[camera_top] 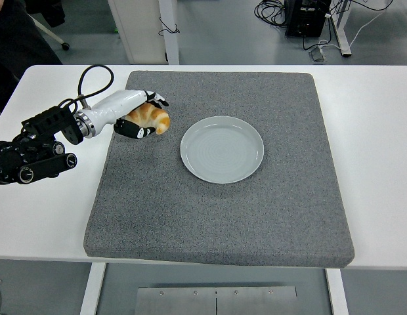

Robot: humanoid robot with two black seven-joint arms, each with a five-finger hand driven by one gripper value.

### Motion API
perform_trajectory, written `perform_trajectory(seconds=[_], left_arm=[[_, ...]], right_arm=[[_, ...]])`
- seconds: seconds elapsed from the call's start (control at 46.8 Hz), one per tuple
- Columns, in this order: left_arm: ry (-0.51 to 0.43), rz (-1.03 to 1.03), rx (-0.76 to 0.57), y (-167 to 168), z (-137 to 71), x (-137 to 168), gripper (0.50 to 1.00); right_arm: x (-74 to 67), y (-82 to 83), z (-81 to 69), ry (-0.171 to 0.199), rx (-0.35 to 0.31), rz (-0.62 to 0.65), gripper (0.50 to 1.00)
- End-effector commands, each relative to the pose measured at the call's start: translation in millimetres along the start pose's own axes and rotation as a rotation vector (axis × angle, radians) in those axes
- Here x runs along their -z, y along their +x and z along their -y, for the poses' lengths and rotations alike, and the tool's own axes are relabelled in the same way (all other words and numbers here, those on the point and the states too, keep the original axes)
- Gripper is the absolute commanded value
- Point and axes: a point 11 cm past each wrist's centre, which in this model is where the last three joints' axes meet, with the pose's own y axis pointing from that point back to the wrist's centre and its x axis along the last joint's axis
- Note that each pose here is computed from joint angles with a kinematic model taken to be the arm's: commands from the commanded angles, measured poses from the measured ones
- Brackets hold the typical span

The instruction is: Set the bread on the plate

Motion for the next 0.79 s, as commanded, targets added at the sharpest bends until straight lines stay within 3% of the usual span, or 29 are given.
perform_trajectory(seconds=[0.0, 0.363, 0.769], left_arm=[[-0.011, 0.020, -0.026, 18, 4, -4, 0.648], [-0.045, 0.111, -0.112, 118, 5, -23, 0.649], [-0.122, 0.093, -0.164, 163, 13, -58, 0.666]], right_arm=[[0.1, -0.4, 0.0, 0.000, 0.002, 0.001, 1.000], [0.0, 0.3, 0.0, 0.000, -0.001, 0.000, 1.000], [0.1, -0.4, 0.0, 0.000, 0.002, 0.001, 1.000]])
